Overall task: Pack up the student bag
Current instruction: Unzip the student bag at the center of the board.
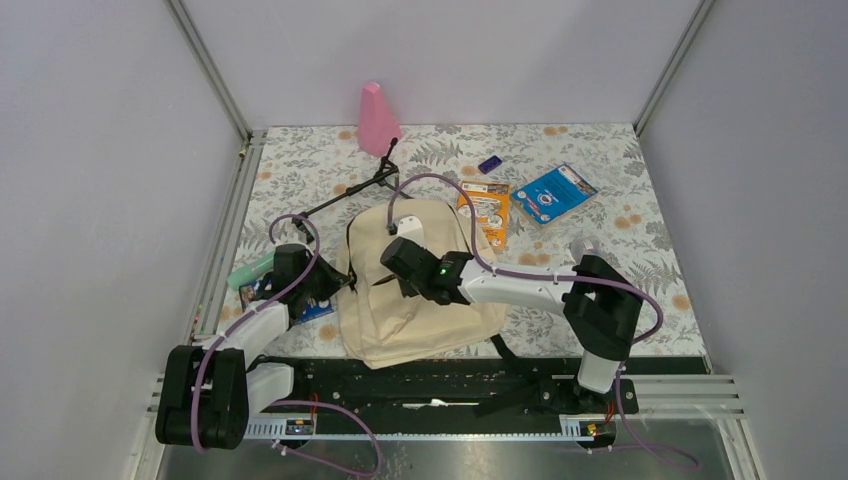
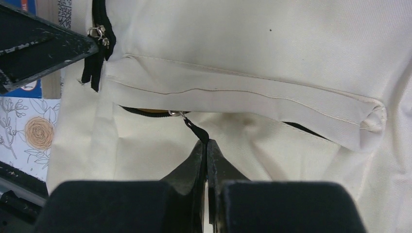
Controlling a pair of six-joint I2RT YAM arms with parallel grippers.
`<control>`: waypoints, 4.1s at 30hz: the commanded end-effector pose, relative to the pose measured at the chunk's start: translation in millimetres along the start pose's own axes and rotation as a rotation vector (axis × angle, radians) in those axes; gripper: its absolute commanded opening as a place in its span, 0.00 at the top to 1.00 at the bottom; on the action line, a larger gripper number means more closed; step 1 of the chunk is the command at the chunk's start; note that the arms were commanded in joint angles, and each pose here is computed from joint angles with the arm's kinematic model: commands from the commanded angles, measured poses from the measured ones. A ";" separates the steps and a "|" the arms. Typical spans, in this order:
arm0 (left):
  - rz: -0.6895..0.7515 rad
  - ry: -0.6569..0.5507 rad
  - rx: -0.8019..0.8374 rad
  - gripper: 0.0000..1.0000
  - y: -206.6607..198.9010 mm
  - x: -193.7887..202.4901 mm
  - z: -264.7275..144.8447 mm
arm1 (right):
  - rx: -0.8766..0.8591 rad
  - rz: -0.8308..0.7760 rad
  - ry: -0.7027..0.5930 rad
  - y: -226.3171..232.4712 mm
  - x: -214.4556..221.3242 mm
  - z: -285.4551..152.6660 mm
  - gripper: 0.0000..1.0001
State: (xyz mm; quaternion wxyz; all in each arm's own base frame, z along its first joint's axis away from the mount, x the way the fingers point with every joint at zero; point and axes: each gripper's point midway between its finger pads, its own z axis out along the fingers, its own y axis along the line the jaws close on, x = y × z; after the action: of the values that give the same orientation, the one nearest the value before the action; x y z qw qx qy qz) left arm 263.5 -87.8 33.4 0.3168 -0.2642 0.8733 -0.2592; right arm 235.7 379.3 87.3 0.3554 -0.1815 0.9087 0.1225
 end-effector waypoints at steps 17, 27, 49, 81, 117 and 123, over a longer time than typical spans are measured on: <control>0.008 -0.060 -0.033 1.00 6.1 -17.1 1.7 | 0.085 0.030 -0.009 -51.9 -3.5 -14.1 1.00; 0.006 -0.059 -0.034 1.00 6.6 -17.0 2.0 | 0.161 0.034 -0.012 -83.1 -0.9 -19.1 1.00; 0.004 -0.060 -0.030 1.00 6.0 -17.6 2.7 | 0.242 0.088 0.007 -140.3 12.2 -28.9 1.00; 0.032 -0.066 -0.023 1.00 4.1 -20.7 1.1 | 0.309 0.123 0.093 -192.9 40.5 -25.8 1.00; 0.998 0.420 0.200 0.10 -198.4 59.4 -36.2 | 0.041 0.645 -0.018 -184.1 139.4 -108.5 0.27; 1.039 0.418 0.158 0.09 -190.2 59.1 -19.0 | -0.005 0.703 -0.019 -174.7 142.6 -94.9 0.30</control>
State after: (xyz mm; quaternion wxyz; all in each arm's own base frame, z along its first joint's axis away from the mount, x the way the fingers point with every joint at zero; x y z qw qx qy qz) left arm 250.7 -263.6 137.1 0.2154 0.2651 0.9144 -0.2172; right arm 147.0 139.7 38.7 0.3009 0.1145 0.9238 0.2075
